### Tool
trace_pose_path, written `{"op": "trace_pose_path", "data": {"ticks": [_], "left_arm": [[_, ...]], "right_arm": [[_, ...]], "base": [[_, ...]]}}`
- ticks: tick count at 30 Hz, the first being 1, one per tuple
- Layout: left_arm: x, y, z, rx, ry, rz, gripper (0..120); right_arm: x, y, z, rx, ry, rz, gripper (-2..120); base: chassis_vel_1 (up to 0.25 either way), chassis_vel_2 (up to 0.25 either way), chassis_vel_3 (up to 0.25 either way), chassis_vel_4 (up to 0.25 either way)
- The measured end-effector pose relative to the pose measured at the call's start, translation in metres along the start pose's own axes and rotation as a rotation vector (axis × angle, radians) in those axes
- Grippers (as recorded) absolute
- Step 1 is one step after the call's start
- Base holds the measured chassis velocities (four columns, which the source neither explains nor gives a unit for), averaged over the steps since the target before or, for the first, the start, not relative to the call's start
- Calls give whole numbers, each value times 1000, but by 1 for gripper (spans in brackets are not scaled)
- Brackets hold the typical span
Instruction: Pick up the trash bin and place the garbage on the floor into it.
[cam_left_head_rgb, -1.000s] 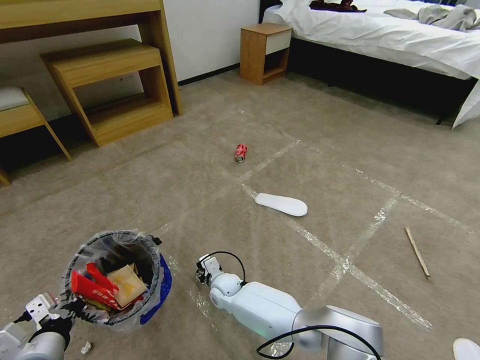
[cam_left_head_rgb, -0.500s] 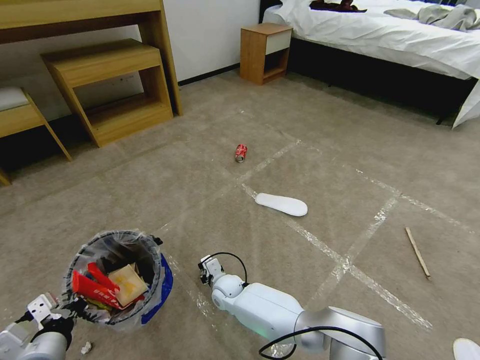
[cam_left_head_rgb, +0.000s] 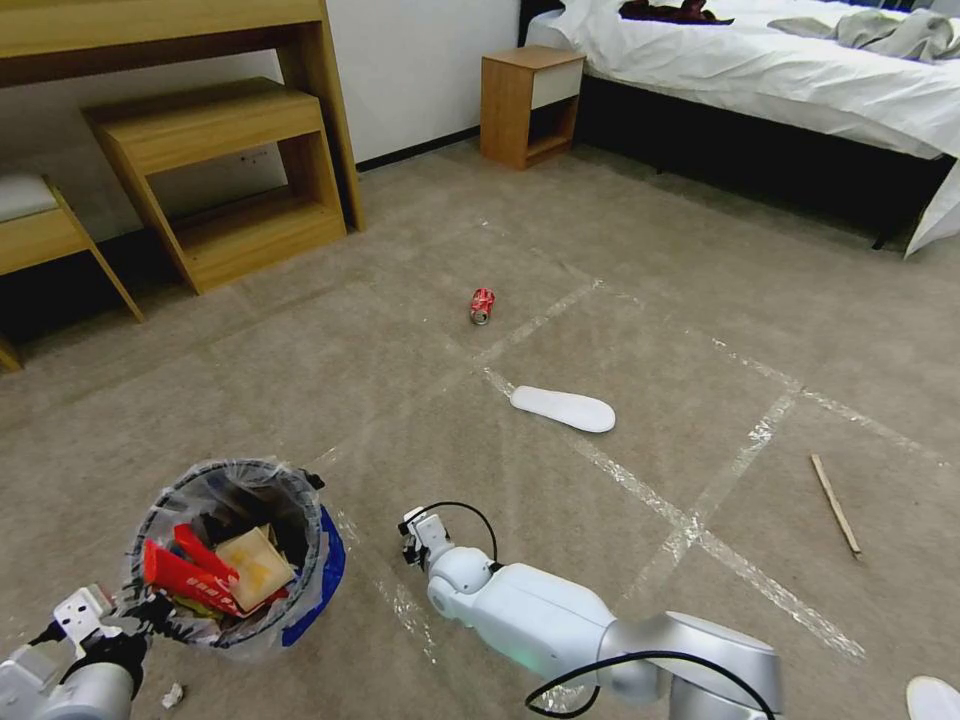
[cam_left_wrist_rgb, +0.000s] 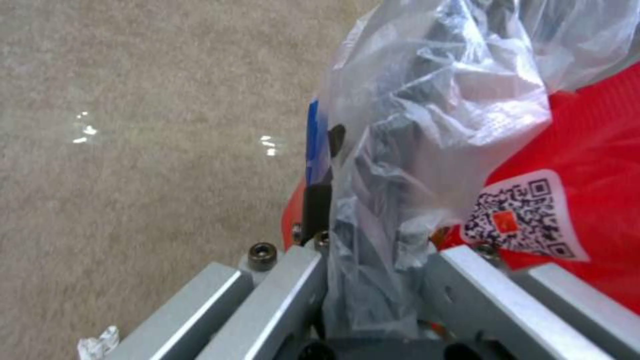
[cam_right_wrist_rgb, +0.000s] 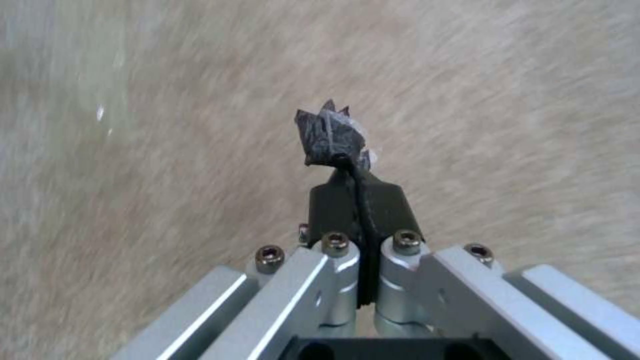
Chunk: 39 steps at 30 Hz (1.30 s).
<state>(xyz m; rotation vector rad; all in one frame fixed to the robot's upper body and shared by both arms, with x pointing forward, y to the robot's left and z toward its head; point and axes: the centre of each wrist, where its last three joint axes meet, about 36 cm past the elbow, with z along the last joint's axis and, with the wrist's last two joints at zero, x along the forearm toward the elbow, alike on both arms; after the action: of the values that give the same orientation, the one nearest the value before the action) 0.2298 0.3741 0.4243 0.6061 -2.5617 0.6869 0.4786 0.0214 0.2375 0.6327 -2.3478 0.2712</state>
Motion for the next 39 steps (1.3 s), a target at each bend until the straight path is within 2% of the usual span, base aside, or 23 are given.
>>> {"op": "trace_pose_path", "data": {"ticks": [6,11,14,19,21,25,27,29,32,37,39], "left_arm": [[-4,-2,-4,0,-4,5,0],[-5,-2,-5,-4,-2,8,0],[-6,-2,-9,-11,4,13,0],[-7,-4,-14,-8,13,21,0],[-9,-5,-20,-14,16,30,0],[-11,-7,-24,-22,19,40,0],[-13,-8,-26,-31,29,51,0],[-13,-9,-26,-31,31,52,0],[-13,-12,-30,-34,59,70,0],[-11,-17,-36,-52,81,84,0],[-7,-22,-44,-58,100,102,0]], "right_arm": [[28,-27,-21,-74,-67,-13,0],[51,-35,-42,-129,-150,-60,0],[76,-46,-61,-171,-264,-107,0],[94,-64,-73,-188,-364,-121,0],[112,-83,-89,-197,-460,-140,0],[130,-97,-104,-198,-568,-173,0],[155,-105,-122,-181,-680,-220,0],[160,-106,-126,-176,-700,-231,0],[195,-101,-149,-138,-834,-336,0],[219,-90,-164,-111,-896,-422,0],[237,-81,-175,-90,-928,-483,0]], "base": [[0,0,0,0],[0,0,0,0],[0,0,0,0],[0,0,0,0],[0,0,0,0],[0,0,0,0],[0,0,0,0],[0,0,0,0],[0,0,0,0],[0,0,0,0],[0,0,0,0]]}}
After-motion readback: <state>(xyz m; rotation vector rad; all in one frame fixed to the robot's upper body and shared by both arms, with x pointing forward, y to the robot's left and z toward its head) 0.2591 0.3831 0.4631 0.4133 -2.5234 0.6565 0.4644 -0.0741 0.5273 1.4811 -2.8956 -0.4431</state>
